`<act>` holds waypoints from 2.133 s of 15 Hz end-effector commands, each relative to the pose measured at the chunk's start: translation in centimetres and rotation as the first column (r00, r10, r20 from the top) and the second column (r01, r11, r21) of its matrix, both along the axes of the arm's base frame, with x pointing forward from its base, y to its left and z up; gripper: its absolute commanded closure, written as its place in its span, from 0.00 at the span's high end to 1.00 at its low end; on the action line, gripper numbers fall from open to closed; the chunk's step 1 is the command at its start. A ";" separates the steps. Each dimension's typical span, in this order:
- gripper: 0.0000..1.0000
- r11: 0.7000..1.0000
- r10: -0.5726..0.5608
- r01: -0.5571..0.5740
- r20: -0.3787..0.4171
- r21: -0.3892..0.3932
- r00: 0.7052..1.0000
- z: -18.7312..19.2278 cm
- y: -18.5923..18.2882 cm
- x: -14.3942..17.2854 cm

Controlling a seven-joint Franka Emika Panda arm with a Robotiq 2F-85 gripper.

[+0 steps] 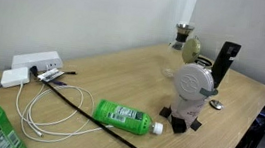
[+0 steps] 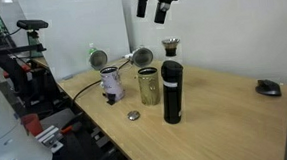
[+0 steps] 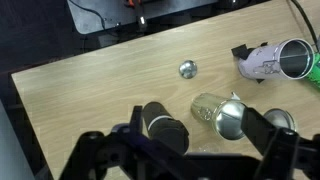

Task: Move the clear bottle to the left

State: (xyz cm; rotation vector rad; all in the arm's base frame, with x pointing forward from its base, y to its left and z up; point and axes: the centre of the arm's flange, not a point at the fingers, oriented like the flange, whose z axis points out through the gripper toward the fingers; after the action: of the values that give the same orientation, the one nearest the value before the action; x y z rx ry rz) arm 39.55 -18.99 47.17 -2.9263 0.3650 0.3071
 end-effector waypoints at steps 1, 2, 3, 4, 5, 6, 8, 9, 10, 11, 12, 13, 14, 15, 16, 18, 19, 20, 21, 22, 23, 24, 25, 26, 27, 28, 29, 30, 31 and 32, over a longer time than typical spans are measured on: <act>1.00 1.000 0.000 0.000 0.000 0.000 1.000 0.0 0.0 0.0; 1.00 1.000 0.000 0.000 0.000 0.000 1.000 0.0 0.0 0.0; 1.00 1.000 -0.001 0.001 0.000 0.000 1.000 0.0 0.0 0.0; 1.00 1.000 -0.001 0.001 0.000 0.000 1.000 0.0 0.0 0.0; 1.00 1.000 -0.001 0.001 0.000 0.000 1.000 0.0 0.0 0.0; 1.00 1.000 -0.001 0.001 0.000 0.000 1.000 0.0 0.0 0.0; 1.00 1.000 -0.001 0.001 0.000 0.000 1.000 0.0 0.0 0.0; 1.00 1.000 0.005 -0.005 0.003 -0.002 1.000 -0.1 0.3 0.5; 1.00 1.000 0.005 -0.005 0.028 -0.020 1.000 -0.2 0.8 1.6; 1.00 0.999 0.015 -0.013 0.051 -0.034 0.999 -0.2 1.4 2.6; 1.00 0.998 0.030 -0.026 0.086 -0.048 0.996 -0.1 2.4 4.3; 1.00 0.997 0.048 -0.041 0.116 -0.063 0.992 -0.2 3.4 5.7; 1.00 0.996 0.064 -0.054 0.149 -0.073 0.987 -0.3 4.7 7.5; 1.00 0.994 0.082 -0.067 0.181 -0.088 0.980 -0.5 5.8 8.9; 1.00 0.992 0.100 -0.079 0.214 -0.103 0.972 -0.7 7.0 10.7; 1.00 0.985 0.137 -0.102 0.270 -0.139 0.953 -1.1 9.0 13.6; 1.00 0.981 0.154 -0.113 0.286 -0.156 0.946 -1.6 9.9 15.0; 1.00 0.978 0.170 -0.123 0.310 -0.167 0.935 -1.8 11.1 16.0; 1.00 0.977 0.175 -0.122 0.324 -0.177 0.930 -2.4 11.8 17.1; 1.00 0.978 0.168 -0.115 0.326 -0.175 0.930 -3.0 12.3 18.0; 1.00 0.978 0.169 -0.116 0.340 -0.172 0.925 -3.4 12.7 18.7; 1.00 0.980 0.167 -0.117 0.336 -0.164 0.927 -4.0 12.9 19.2; 1.00 0.980 0.168 -0.122 0.331 -0.156 0.929 -4.6 12.8 19.6; 1.00 0.980 0.169 -0.123 0.324 -0.156 0.931 -5.3 12.7 19.7; 1.00 0.980 0.165 -0.120 0.319 -0.156 0.933 -5.8 12.5 20.0; 1.00 0.982 0.159 -0.117 0.317 -0.149 0.935 -6.3 12.1 20.1; 1.00 0.984 0.154 -0.116 0.313 -0.136 0.937 -6.6 11.9 20.1; 1.00 0.986 0.150 -0.118 0.311 -0.118 0.939 -7.0 11.6 20.1; 1.00 0.988 0.143 -0.118 0.308 -0.096 0.941 -7.5 11.4 20.0; 1.00 0.991 0.130 -0.113 0.306 -0.072 0.943 -8.2 10.7 19.9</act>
State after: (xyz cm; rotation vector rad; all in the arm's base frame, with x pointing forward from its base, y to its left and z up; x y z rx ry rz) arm 59.11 -7.04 39.99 -3.0477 0.1510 -0.1623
